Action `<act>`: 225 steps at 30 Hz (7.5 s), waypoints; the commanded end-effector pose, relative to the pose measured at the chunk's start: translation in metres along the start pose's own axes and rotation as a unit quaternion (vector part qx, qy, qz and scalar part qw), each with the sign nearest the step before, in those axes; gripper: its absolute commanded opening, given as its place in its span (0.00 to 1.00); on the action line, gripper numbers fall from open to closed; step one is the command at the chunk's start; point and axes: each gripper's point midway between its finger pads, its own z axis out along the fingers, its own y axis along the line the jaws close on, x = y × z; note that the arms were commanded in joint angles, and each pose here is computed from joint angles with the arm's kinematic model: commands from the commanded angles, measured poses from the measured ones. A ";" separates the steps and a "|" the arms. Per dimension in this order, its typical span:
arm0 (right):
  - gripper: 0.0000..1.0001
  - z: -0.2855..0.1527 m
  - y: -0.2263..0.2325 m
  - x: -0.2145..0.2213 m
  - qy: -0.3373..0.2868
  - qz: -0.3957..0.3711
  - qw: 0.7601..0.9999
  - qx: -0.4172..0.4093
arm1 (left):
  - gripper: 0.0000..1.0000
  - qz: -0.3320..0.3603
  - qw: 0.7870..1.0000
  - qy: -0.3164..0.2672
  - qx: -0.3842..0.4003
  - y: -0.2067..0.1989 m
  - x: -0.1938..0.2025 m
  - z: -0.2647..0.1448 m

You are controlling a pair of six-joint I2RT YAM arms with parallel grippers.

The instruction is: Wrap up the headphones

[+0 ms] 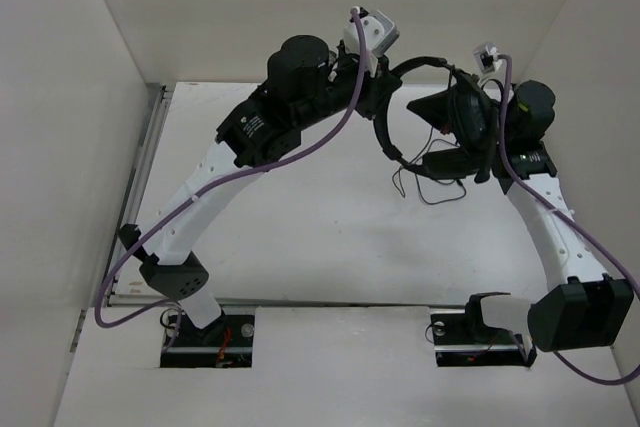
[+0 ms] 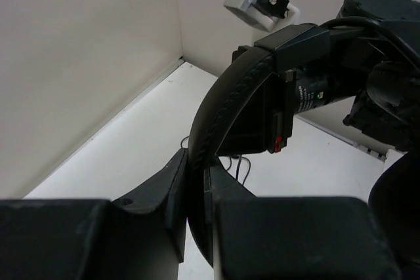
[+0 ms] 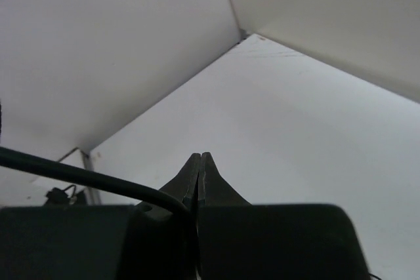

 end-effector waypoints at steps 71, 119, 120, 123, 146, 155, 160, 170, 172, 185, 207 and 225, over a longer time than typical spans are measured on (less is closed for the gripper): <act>0.00 -0.019 0.168 0.044 0.106 0.074 0.950 -0.282 | 0.02 0.114 0.898 -0.094 -0.416 0.245 -0.012 0.034; 0.00 -0.014 -0.082 -0.036 0.127 -0.518 0.806 0.258 | 0.00 0.111 0.971 0.208 -0.044 0.038 0.192 -0.003; 0.00 -0.014 -0.086 -0.034 0.125 -0.505 0.814 0.258 | 0.00 0.108 0.973 0.199 -0.035 0.031 0.186 -0.004; 0.00 -0.016 -0.095 -0.030 0.117 -0.465 0.837 0.262 | 0.00 0.105 0.979 0.176 -0.022 0.021 0.166 -0.004; 0.22 -0.009 -0.016 -0.004 -0.011 -0.034 0.999 -0.017 | 0.00 -0.009 0.996 -0.009 0.084 -0.038 0.000 -0.011; 0.40 -0.012 0.016 -0.010 -0.076 0.116 0.986 -0.097 | 0.00 -0.052 0.992 -0.061 0.097 -0.040 -0.045 -0.004; 0.45 -0.005 0.040 0.004 -0.068 0.168 0.975 -0.127 | 0.00 -0.053 0.990 -0.101 0.083 -0.028 -0.074 0.003; 0.46 -0.007 0.063 0.092 0.008 0.194 0.973 -0.128 | 0.00 -0.043 0.978 -0.190 -0.074 0.060 -0.118 0.007; 0.46 -0.010 0.071 0.107 0.024 0.188 0.973 -0.133 | 0.01 -0.049 0.971 -0.200 -0.121 0.084 -0.120 0.004; 0.33 -0.015 0.107 0.131 0.083 0.142 0.968 -0.189 | 0.02 -0.054 0.937 -0.225 -0.263 0.145 -0.114 0.009; 0.00 -0.001 0.115 0.128 0.185 0.007 0.967 -0.174 | 0.02 0.061 0.902 -0.113 -0.412 0.226 -0.013 0.048; 0.00 -0.027 0.012 0.055 0.306 -0.357 0.879 0.075 | 0.01 0.192 0.892 0.158 -0.378 0.214 0.166 0.035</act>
